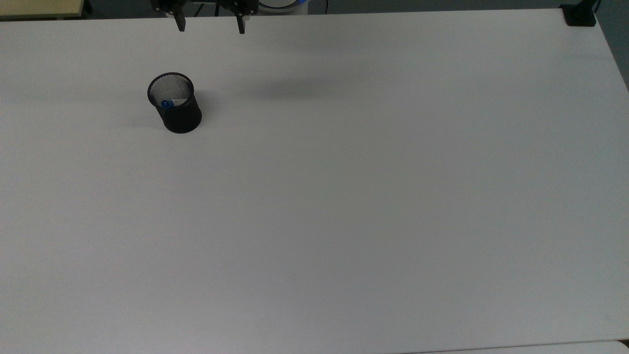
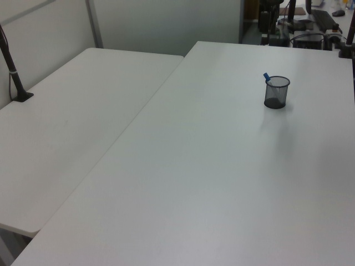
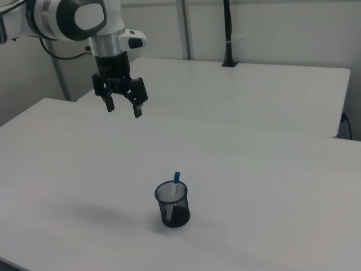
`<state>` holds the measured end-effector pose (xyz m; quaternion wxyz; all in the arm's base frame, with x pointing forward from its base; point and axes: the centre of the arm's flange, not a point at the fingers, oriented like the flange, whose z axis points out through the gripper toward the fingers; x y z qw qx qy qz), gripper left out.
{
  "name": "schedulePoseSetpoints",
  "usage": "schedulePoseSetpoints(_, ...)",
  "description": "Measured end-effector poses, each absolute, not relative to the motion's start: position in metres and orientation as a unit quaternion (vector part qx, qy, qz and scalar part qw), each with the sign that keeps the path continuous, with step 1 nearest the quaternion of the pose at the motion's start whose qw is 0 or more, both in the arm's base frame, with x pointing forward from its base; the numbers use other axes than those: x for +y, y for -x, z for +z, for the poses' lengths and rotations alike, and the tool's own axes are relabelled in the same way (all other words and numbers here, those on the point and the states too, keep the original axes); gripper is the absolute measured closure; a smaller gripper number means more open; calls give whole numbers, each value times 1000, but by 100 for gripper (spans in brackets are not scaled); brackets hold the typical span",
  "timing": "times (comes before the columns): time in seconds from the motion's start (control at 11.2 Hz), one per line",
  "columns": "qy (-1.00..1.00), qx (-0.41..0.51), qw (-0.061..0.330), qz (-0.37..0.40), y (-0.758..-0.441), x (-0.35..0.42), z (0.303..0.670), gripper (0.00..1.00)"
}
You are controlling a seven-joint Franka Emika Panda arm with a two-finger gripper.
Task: Remove the marker
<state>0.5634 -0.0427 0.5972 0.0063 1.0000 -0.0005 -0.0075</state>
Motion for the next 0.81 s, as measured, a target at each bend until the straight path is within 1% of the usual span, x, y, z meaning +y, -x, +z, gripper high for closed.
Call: schedulePoseSetpoints(0.81, -1000, 1, 7, -5, -564, -54, 599, 0)
